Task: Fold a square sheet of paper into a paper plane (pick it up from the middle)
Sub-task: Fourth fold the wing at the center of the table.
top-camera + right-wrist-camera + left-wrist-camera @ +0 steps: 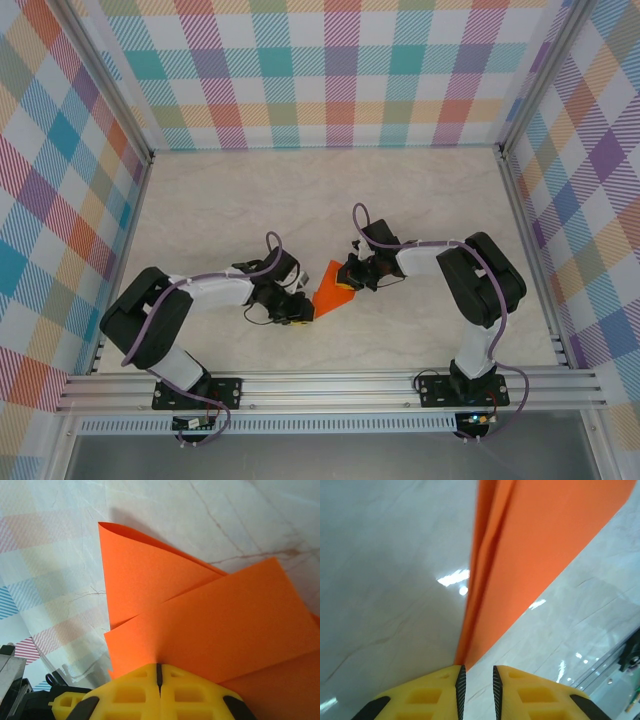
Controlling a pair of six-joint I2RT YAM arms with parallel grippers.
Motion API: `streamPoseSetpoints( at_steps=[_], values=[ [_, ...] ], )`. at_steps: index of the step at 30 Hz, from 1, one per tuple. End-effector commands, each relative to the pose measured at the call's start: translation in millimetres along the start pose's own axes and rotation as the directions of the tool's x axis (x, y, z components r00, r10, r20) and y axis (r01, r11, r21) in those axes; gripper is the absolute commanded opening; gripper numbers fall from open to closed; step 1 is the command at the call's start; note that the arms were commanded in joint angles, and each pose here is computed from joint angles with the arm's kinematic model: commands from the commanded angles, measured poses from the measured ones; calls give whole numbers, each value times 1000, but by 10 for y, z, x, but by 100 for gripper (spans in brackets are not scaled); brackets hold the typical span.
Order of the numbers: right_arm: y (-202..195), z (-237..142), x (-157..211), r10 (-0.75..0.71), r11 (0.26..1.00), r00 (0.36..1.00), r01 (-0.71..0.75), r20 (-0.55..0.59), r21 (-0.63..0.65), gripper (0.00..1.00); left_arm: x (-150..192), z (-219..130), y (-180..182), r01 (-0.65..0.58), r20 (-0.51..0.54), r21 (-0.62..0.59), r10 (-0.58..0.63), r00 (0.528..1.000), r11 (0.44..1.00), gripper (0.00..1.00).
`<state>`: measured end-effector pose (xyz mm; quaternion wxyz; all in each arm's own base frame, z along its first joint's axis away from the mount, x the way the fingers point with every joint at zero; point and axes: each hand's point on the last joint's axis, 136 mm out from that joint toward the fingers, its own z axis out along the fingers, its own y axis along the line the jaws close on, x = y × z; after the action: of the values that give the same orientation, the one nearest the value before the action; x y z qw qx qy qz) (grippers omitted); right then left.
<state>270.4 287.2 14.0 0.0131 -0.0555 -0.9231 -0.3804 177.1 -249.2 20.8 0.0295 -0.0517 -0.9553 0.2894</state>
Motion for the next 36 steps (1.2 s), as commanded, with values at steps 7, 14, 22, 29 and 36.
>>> streamPoseSetpoints(
  at_steps=[7,14,22,29,36],
  values=[
    [-131,-52,44,20,994,1000,-18,-10,105,2,-174,-430,-40,-4,170,-99,21,985,995,24],
    [190,-484,25,-59,994,996,51,73,100,14,-470,-429,-138,-1,225,-124,29,974,992,32],
    [-101,-748,256,-2,988,988,-22,156,153,30,-608,-224,-170,-12,183,-124,35,982,992,39],
    [-207,-685,390,60,991,988,-76,142,109,38,-610,-61,-123,-5,144,-123,23,989,992,40],
    [-99,-559,361,88,995,990,-92,111,30,38,-571,30,-103,0,112,-120,14,994,993,39]
  ],
)
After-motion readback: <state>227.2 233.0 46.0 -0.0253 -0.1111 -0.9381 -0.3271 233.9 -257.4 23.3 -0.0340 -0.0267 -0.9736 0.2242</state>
